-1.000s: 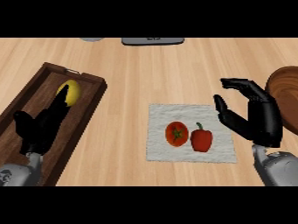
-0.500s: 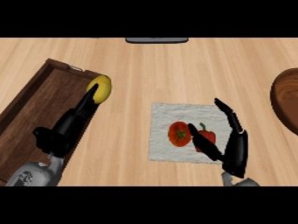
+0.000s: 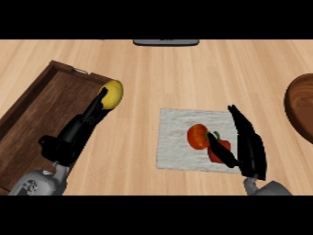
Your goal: Pick the tomato from the placemat and place it in the bowl
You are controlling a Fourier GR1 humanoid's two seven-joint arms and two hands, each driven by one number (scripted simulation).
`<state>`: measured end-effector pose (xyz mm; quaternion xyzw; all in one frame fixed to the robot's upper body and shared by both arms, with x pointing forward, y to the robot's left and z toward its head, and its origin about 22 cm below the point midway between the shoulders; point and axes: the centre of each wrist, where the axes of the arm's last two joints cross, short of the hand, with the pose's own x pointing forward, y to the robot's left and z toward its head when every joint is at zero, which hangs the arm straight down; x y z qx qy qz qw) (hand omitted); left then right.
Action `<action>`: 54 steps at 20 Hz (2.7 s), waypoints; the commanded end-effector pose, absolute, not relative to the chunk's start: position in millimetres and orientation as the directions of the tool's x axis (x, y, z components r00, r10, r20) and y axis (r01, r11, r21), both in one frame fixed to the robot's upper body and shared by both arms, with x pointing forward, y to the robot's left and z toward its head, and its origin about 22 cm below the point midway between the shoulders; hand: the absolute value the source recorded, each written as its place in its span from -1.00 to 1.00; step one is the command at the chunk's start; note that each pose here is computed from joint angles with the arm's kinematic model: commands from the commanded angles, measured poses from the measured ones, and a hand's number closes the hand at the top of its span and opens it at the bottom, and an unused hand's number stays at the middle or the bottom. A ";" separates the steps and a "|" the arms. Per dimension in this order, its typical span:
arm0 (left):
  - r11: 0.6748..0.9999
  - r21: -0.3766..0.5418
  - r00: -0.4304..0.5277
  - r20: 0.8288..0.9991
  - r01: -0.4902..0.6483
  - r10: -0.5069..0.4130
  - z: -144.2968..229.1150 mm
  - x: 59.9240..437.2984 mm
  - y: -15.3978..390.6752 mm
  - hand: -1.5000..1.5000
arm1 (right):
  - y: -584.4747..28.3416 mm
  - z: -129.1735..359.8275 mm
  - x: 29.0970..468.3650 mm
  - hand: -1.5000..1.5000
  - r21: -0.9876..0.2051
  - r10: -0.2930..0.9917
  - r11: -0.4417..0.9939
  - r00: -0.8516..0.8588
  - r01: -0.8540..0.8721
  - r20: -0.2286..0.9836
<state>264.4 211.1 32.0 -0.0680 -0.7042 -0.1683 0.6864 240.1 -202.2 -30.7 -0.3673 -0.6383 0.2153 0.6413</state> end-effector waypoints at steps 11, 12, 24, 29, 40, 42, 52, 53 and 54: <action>0.930 0.132 -0.069 0.991 0.342 -0.115 39.8 263.2 207.7 0.00 | -107.1 92.2 254.9 -1.00 -0.781 0.855 0.496 0.371 -0.380 0.362; 0.925 0.134 -0.053 0.991 0.355 -0.123 29.8 267.5 200.9 0.00 | -101.5 101.2 254.9 -1.00 -0.782 0.853 0.495 0.382 -0.379 0.355; 0.932 0.122 -0.054 0.992 0.340 -0.110 24.6 260.2 201.9 0.00 | -79.5 99.6 263.2 -1.00 -0.822 0.870 0.442 0.397 -0.359 0.294; 0.934 0.131 -0.054 0.991 0.334 -0.120 36.8 247.6 203.1 0.00 | -56.0 82.3 247.3 -1.00 -0.861 0.870 0.421 0.394 -0.284 0.296; 0.935 0.154 -0.049 0.988 0.320 -0.146 35.7 273.0 217.9 0.00 | -84.0 47.1 245.8 -1.00 -0.913 0.873 0.344 0.431 -0.219 0.226; 0.929 0.131 -0.046 0.991 0.346 -0.123 48.0 263.2 188.7 0.00 | -74.0 62.5 247.8 -1.00 -0.912 0.863 0.349 0.454 -0.217 0.223; 0.937 0.133 -0.053 0.991 0.323 -0.122 41.1 262.2 199.1 0.00 | -89.3 30.0 262.3 -1.00 -0.889 0.856 0.372 0.468 -0.267 0.218; 0.929 0.137 -0.054 0.990 0.343 -0.127 29.9 259.6 198.5 0.00 | -97.2 21.0 269.9 -1.00 -0.888 0.860 0.375 0.457 -0.265 0.227; 0.928 0.140 -0.054 0.990 0.345 -0.129 44.8 266.7 204.8 0.00 | -107.4 25.0 264.7 -1.00 -0.890 0.857 0.385 0.452 -0.243 0.248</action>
